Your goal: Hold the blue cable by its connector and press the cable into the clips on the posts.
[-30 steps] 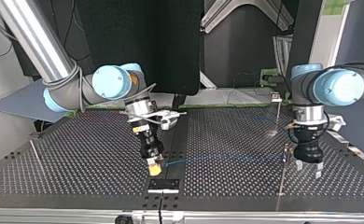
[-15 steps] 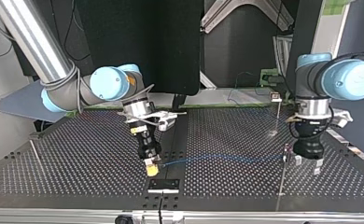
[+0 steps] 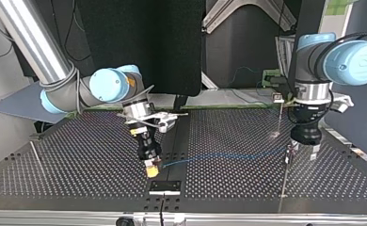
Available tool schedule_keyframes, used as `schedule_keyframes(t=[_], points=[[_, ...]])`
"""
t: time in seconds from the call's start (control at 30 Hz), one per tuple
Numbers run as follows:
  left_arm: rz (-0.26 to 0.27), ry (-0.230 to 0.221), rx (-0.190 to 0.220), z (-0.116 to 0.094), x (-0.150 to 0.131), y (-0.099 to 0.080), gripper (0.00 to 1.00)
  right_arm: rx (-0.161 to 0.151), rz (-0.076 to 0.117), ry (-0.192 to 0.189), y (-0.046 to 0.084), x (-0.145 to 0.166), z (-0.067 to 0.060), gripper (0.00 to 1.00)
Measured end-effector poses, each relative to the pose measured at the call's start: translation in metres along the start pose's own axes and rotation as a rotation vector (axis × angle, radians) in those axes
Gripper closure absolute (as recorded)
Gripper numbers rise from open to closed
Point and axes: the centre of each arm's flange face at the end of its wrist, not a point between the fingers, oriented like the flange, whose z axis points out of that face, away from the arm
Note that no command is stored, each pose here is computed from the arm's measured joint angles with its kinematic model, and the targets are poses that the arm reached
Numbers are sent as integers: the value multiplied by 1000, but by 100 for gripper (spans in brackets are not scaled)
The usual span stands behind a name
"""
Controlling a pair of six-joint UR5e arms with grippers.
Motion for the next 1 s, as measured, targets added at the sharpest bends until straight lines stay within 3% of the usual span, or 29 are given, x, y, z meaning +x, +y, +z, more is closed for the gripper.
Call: schedule_keyframes(t=[0.23, 0.7, 1.0], points=[[2, 44, 14, -17, 0, -16, 0, 0, -1, -1, 0, 0, 0, 100], [1, 77, 25, -63, -21, -47, 0, 2, 0, -3, -1, -1, 0, 100], [63, 172, 22, -73, -4, -54, 0, -1, 0, -4, 0, -1, 0, 100]])
